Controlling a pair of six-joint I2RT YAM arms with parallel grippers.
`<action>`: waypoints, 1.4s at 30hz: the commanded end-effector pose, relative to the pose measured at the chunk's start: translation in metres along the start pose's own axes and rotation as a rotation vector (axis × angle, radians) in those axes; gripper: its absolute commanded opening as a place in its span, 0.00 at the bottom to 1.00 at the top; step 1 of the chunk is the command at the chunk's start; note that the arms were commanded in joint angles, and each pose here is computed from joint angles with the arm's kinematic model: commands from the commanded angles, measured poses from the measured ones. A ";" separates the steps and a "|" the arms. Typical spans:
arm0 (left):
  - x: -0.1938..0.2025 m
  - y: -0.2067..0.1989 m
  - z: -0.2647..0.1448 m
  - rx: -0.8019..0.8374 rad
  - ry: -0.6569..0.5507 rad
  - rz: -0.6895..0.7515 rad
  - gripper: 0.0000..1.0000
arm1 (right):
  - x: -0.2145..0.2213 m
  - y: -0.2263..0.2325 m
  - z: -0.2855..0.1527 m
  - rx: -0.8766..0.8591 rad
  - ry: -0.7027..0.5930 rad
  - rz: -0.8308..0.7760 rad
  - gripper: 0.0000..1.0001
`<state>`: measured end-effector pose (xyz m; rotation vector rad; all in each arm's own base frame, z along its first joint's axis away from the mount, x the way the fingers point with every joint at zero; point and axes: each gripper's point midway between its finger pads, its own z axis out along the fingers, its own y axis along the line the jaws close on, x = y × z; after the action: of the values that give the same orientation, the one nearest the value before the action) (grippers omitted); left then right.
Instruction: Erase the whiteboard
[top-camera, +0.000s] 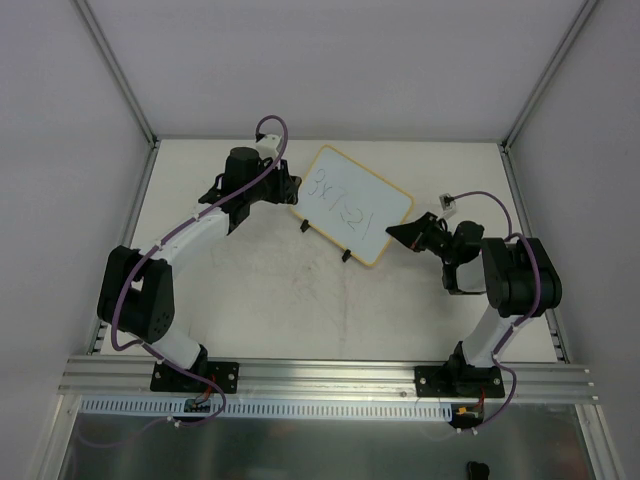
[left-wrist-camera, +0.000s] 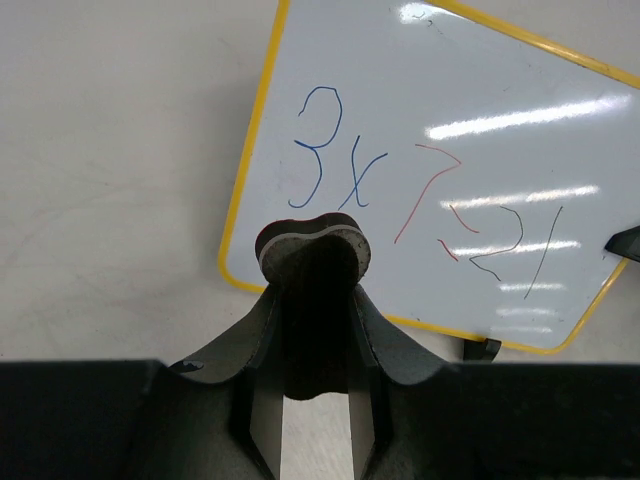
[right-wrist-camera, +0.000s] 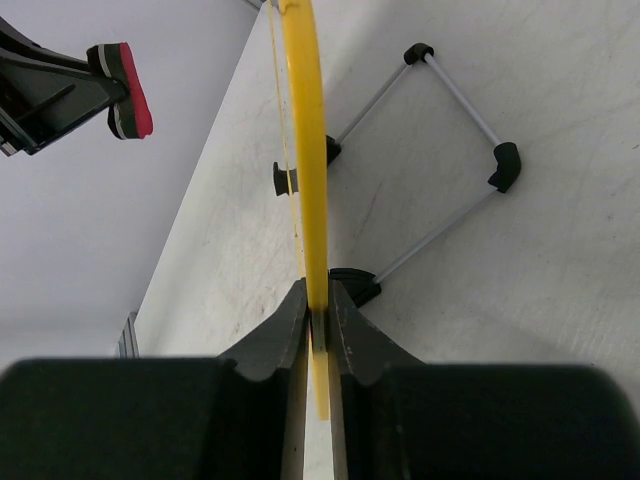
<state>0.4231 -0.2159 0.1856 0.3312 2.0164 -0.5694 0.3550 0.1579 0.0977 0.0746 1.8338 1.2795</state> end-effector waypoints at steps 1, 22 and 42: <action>-0.034 -0.013 -0.003 0.051 -0.097 0.076 0.00 | -0.026 0.034 0.002 -0.115 -0.117 -0.229 0.00; -0.043 -0.009 0.063 0.094 -0.183 0.182 0.00 | -0.017 0.042 0.001 -0.131 -0.108 -0.295 0.00; -0.052 0.006 0.112 -0.004 -0.217 0.300 0.00 | -0.016 0.043 0.003 -0.139 -0.100 -0.289 0.00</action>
<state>0.5185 -0.2693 0.1529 0.5314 1.8209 -0.4409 0.3455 0.1658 0.0992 -0.0071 1.8097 1.2276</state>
